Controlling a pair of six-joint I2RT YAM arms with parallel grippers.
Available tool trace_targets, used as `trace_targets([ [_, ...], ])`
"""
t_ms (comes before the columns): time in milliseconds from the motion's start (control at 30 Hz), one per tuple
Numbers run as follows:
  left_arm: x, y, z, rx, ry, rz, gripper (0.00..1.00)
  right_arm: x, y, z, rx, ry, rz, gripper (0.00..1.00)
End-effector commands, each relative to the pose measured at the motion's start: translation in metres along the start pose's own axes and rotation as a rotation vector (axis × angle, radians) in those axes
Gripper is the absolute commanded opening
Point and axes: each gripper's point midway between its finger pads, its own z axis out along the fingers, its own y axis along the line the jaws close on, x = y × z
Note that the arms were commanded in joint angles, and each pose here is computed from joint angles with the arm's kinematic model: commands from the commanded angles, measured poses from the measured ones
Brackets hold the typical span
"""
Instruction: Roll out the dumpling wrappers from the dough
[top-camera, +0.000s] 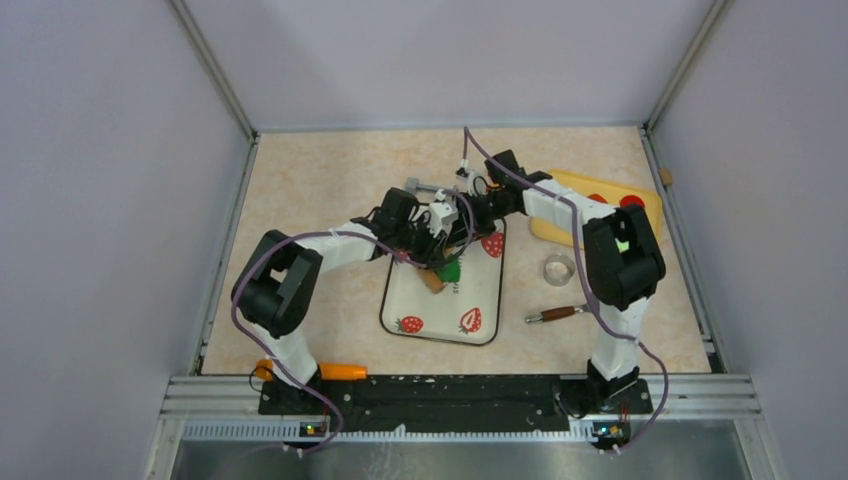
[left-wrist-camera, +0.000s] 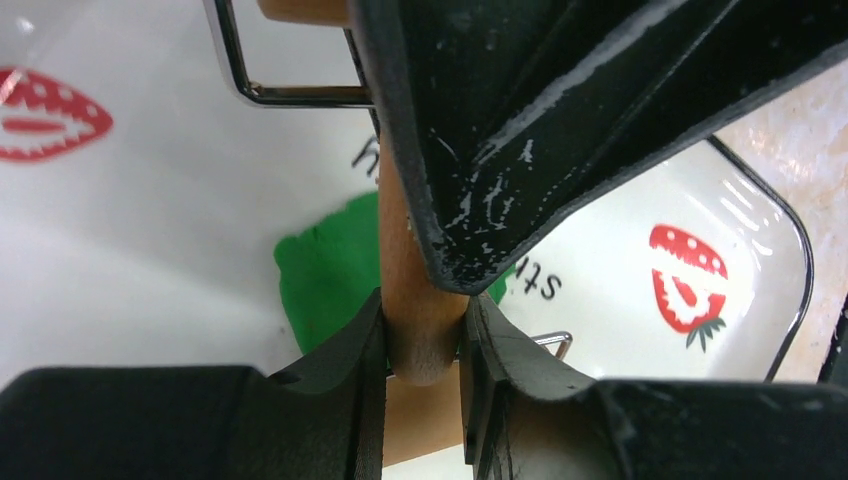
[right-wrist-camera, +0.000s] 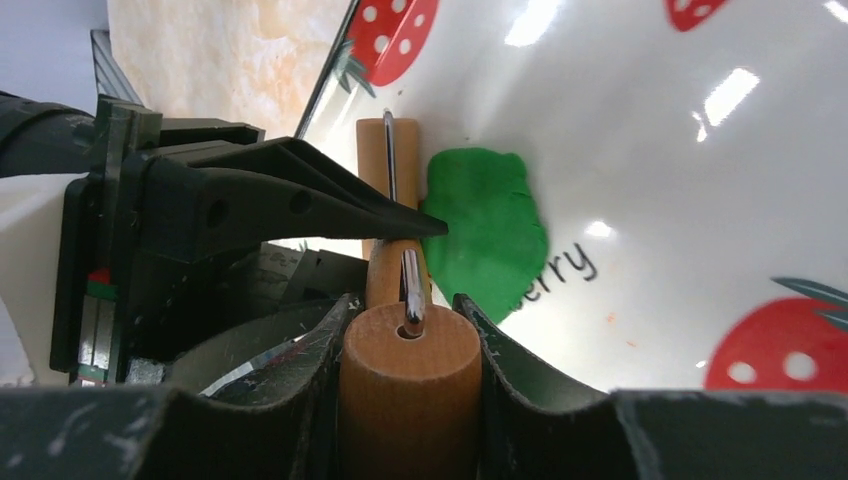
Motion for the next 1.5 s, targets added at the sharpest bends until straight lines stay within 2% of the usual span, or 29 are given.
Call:
trace_targets([
  [0, 0.031, 0.006, -0.015, -0.070, 0.080, -0.097, 0.00, 0.035, -0.027, 0.033, 0.133, 0.112, -0.057, 0.00],
  [100, 0.009, 0.004, -0.031, -0.093, 0.037, -0.067, 0.00, 0.012, -0.009, 0.025, 0.094, 0.072, -0.083, 0.00],
  [133, -0.029, -0.002, -0.047, -0.098, -0.044, -0.010, 0.00, -0.012, 0.011, 0.004, 0.046, 0.016, -0.098, 0.00],
  [167, -0.047, -0.006, -0.054, -0.090, -0.085, 0.019, 0.00, -0.023, 0.018, -0.006, 0.033, -0.016, -0.107, 0.00],
  [267, -0.091, -0.015, -0.063, -0.067, -0.171, 0.088, 0.00, -0.041, 0.023, -0.033, 0.044, -0.078, -0.133, 0.00],
  [333, -0.104, -0.016, -0.056, -0.048, -0.180, 0.101, 0.00, -0.043, 0.017, -0.043, 0.069, -0.091, -0.137, 0.00],
  [533, -0.103, 0.001, -0.026, -0.032, -0.167, 0.087, 0.00, -0.035, -0.012, -0.046, 0.136, -0.084, -0.117, 0.00],
  [700, -0.082, 0.015, 0.004, -0.027, -0.137, 0.054, 0.00, -0.020, -0.036, -0.036, 0.196, -0.041, -0.112, 0.00],
  [933, -0.037, 0.026, 0.061, 0.007, -0.048, -0.075, 0.00, 0.004, -0.077, -0.027, 0.313, 0.035, -0.087, 0.00],
  [1033, -0.034, 0.027, 0.080, 0.018, -0.050, -0.129, 0.00, 0.007, -0.089, -0.033, 0.346, 0.043, -0.072, 0.00],
  [1267, -0.058, 0.014, 0.099, 0.059, -0.076, -0.082, 0.00, 0.006, -0.101, -0.055, 0.380, 0.027, -0.071, 0.00],
  [1367, -0.088, 0.008, 0.084, 0.062, -0.110, -0.055, 0.00, -0.009, -0.075, -0.072, 0.319, -0.033, -0.089, 0.00],
  [1467, -0.120, -0.004, 0.054, 0.055, -0.155, 0.044, 0.00, -0.022, -0.036, -0.093, 0.243, -0.108, -0.136, 0.00],
])
